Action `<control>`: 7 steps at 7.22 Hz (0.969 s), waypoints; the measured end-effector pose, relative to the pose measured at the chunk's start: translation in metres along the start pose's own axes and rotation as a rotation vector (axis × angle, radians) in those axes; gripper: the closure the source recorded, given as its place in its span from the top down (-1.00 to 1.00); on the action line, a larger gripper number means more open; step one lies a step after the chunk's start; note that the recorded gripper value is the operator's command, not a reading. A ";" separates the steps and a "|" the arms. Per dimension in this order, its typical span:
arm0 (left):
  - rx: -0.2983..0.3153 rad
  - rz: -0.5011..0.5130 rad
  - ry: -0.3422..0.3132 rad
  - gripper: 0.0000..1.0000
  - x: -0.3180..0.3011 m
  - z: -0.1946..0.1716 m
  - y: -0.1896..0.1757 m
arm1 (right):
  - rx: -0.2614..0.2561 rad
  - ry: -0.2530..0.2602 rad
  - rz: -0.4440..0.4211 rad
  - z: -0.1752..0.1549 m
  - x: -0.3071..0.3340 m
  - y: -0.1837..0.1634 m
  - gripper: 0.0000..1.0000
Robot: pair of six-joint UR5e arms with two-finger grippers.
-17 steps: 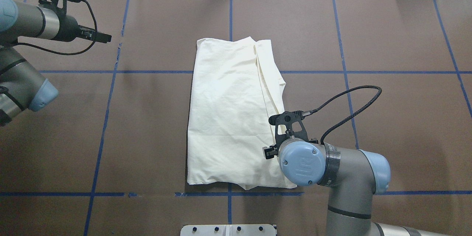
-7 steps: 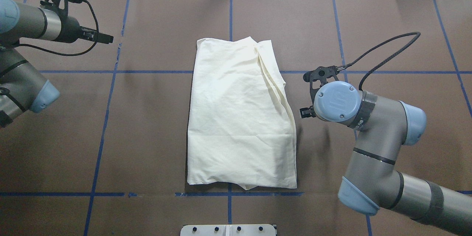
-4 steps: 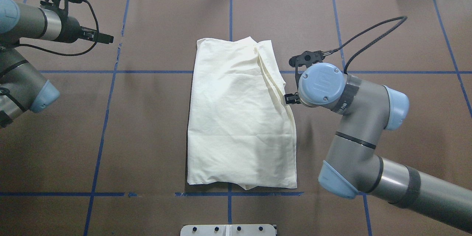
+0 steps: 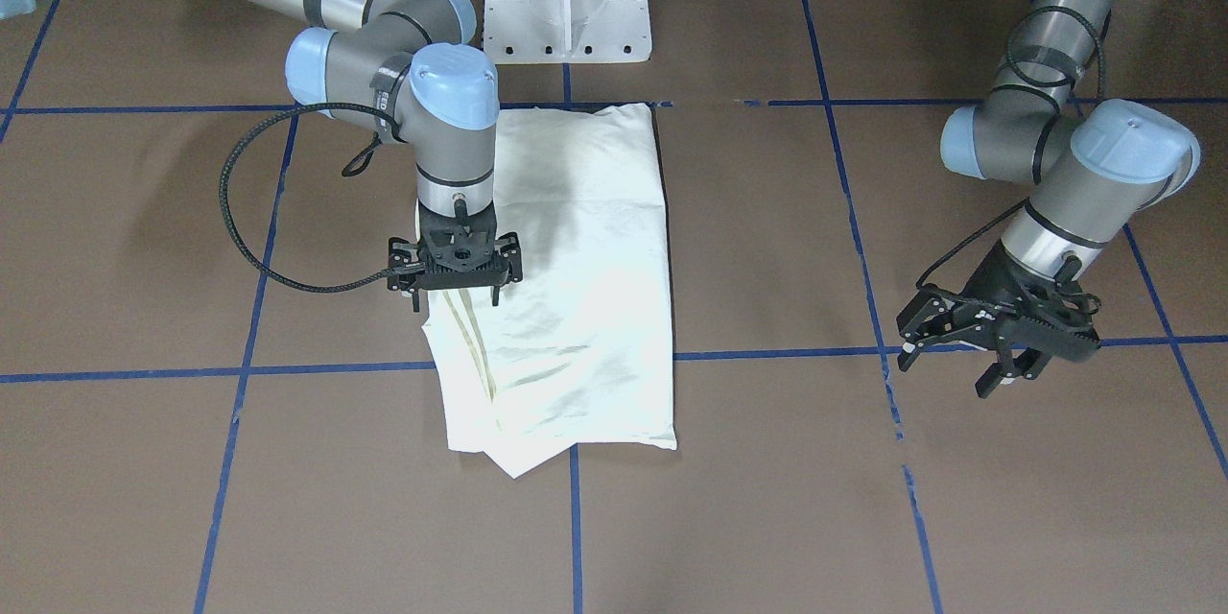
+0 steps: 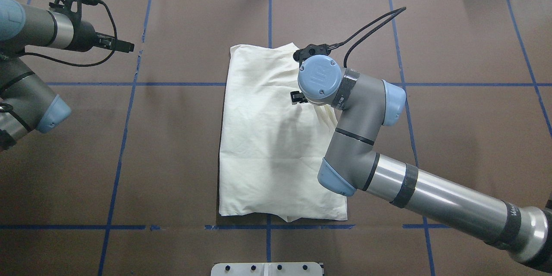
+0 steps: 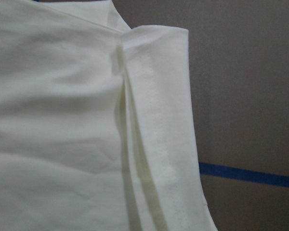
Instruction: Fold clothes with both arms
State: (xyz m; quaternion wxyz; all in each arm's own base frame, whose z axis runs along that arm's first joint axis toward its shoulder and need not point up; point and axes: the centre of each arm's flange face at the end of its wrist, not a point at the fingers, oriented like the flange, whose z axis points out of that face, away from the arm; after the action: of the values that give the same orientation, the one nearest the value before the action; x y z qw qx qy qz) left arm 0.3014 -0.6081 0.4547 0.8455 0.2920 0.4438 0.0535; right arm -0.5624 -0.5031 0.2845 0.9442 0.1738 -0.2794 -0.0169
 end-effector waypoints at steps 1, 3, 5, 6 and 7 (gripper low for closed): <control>-0.003 0.000 0.000 1.00 0.001 0.001 0.001 | -0.008 0.020 -0.026 0.007 0.009 -0.002 1.00; -0.007 0.002 0.002 1.00 0.002 0.003 0.003 | -0.020 0.062 -0.064 0.019 0.038 -0.010 1.00; -0.006 0.003 0.004 1.00 0.003 0.003 0.003 | -0.028 0.116 -0.128 0.035 0.092 -0.024 1.00; -0.005 0.003 0.005 1.00 0.005 0.003 0.002 | -0.033 0.134 -0.143 0.038 0.122 -0.036 1.00; -0.003 0.003 0.008 1.00 0.006 0.002 0.001 | -0.041 0.117 -0.138 0.033 0.141 -0.048 1.00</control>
State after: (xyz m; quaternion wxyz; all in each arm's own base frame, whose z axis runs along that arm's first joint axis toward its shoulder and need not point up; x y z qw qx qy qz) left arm 0.3074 -0.6062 0.4517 0.8440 0.2912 0.4468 0.0566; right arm -0.4580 -0.5772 0.3675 0.9589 0.1739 -0.2105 -0.0777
